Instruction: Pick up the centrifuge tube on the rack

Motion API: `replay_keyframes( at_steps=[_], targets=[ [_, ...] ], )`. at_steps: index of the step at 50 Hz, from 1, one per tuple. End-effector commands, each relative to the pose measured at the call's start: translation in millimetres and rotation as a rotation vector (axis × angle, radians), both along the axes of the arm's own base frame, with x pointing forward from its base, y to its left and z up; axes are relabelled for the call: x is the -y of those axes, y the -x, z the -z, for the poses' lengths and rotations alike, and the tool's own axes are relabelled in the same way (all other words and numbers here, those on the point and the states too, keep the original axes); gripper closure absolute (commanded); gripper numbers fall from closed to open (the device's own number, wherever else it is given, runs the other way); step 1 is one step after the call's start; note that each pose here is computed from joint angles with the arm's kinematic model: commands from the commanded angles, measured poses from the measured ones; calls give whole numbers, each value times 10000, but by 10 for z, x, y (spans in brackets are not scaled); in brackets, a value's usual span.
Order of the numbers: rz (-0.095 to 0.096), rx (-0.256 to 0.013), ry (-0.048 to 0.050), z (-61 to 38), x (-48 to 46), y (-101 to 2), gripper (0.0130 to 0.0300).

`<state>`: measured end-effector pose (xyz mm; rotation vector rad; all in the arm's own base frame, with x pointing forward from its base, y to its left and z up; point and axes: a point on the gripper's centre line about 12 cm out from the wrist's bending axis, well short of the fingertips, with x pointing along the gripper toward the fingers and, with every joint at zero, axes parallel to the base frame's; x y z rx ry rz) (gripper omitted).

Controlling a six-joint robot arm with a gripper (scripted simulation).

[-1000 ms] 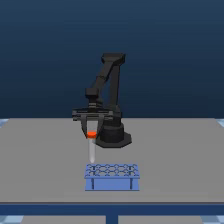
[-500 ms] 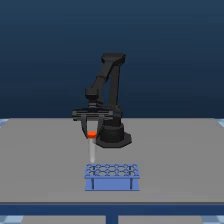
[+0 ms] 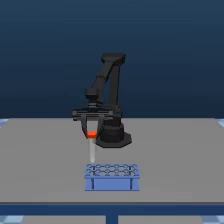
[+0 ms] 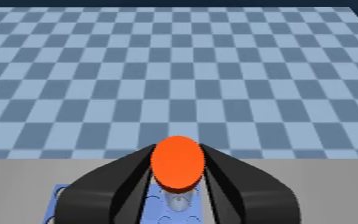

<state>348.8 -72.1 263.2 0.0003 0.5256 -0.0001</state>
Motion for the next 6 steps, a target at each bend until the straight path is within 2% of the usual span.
replay_keyframes(
  at_steps=[1, 6],
  targets=[
    [6, 15, 4, -5, 1, -1, 300],
    [6, 15, 4, -5, 1, -1, 300]
  ],
)
